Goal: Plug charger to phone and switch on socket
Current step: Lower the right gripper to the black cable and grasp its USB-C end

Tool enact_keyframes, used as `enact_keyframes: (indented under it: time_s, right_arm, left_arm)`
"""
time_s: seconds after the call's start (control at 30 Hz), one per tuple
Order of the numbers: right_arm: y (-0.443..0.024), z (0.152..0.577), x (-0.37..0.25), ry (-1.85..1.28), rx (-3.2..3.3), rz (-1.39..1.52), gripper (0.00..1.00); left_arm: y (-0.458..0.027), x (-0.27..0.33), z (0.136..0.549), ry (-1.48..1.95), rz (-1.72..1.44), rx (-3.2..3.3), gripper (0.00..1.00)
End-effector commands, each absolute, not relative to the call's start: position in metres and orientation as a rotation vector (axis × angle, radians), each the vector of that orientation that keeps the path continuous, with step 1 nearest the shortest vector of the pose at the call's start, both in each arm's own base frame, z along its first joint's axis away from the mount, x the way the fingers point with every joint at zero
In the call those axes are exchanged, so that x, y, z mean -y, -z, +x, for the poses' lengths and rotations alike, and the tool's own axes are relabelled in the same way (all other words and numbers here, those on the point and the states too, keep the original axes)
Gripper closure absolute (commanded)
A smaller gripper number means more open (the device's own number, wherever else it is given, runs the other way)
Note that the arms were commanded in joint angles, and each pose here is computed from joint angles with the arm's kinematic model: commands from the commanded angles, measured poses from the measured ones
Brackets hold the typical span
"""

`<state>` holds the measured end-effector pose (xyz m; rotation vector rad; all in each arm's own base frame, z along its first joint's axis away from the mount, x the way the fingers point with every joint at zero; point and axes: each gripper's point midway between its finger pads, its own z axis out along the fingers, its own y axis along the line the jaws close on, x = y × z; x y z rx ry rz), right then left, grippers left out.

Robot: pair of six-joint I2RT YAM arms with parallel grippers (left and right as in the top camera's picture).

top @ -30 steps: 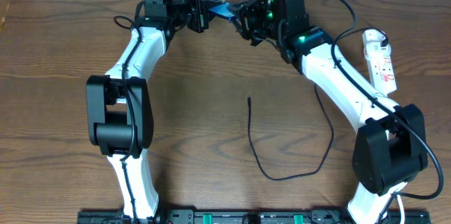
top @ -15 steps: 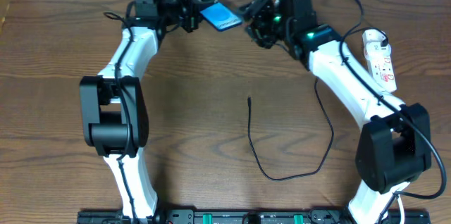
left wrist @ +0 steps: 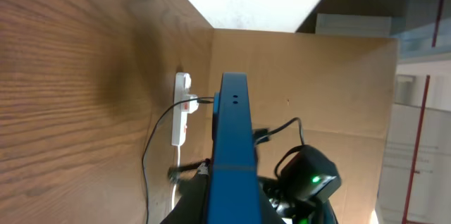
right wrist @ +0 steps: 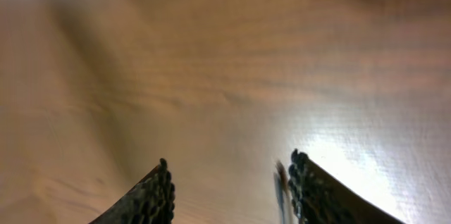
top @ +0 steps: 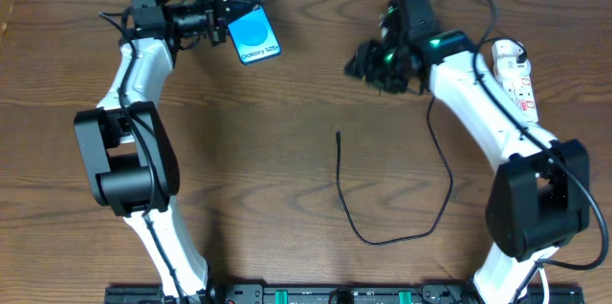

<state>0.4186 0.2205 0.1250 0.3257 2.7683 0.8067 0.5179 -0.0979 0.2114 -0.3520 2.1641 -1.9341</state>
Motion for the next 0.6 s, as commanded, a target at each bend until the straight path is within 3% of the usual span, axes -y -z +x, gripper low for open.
enact_keyframes:
  time_s: [0.0,0.3,0.57]
  right_arm:
    - [-0.112,0.395,-0.235,-0.626,-2.836,0.121,0.52]
    - [-0.06,0.34,-0.267,-0.35,-3.018,-0.025,0.59]
    - [-0.019,0.32,-0.265,-0.243,-3.142,-0.03,0.7]
  left_arm:
    - [-0.233,0.093,0.506,1.971,-0.235,-2.129,0.93]
    - [-0.23,0.074,0.513,1.949,-0.365,-2.124,0.93]
    - [-0.23,0.057,0.516,1.94,-0.42,-2.109,0.93]
